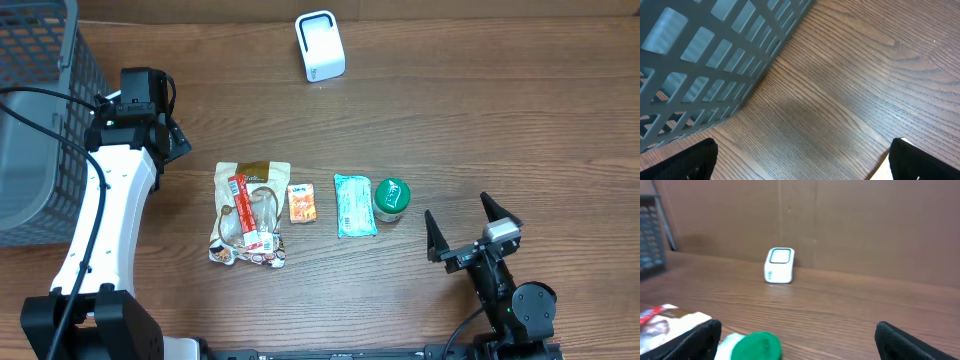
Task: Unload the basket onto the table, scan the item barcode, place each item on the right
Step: 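Reach the right gripper over the orange Kleenex pack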
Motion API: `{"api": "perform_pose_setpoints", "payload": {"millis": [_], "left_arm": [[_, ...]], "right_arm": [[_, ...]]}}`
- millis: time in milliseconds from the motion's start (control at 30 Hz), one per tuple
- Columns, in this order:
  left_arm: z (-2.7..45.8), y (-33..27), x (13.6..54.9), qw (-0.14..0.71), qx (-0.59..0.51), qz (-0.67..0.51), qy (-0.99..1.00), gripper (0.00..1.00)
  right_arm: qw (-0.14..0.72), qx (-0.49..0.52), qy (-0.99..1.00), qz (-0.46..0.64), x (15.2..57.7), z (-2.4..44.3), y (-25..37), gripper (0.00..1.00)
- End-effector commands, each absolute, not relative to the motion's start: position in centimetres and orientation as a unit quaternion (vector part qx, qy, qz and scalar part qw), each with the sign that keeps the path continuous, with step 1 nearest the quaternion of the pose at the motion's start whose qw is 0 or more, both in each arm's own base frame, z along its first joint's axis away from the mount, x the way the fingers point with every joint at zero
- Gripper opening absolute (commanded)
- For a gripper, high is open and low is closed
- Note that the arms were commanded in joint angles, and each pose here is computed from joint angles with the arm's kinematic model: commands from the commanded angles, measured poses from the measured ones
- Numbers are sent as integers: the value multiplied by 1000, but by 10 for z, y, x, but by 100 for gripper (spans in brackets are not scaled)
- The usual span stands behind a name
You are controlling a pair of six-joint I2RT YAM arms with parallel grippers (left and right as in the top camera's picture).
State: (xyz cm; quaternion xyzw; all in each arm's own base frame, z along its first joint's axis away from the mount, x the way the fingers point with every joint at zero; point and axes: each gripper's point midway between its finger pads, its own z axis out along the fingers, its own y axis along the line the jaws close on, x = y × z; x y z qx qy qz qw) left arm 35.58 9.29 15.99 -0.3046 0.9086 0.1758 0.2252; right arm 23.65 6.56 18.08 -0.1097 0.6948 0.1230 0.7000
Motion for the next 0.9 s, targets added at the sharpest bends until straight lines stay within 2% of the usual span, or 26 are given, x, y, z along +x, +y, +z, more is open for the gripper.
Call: {"api": "perform_pose_setpoints", "payload": {"millis": [0, 133, 300, 400, 567, 700, 867], "left_arm": [[165, 94, 360, 231, -297, 182, 908, 100], [165, 94, 360, 231, -297, 182, 908, 100], [165, 94, 360, 231, -297, 182, 908, 100], [165, 94, 360, 232, -297, 182, 908, 100], [165, 94, 360, 232, -297, 182, 908, 100], [165, 94, 360, 231, -297, 182, 908, 100], [165, 94, 360, 231, -297, 182, 908, 100]], "right_arm": [[686, -85, 701, 176, 233, 183, 72, 100], [685, -74, 705, 168, 224, 213, 66, 100], [692, -75, 698, 168, 207, 285, 64, 100], [664, -79, 723, 174, 205, 324, 67, 100], [556, -91, 801, 203, 218, 358, 82, 100], [435, -74, 874, 204, 235, 356, 87, 100], [336, -88, 900, 265, 260, 346, 114, 100]]}}
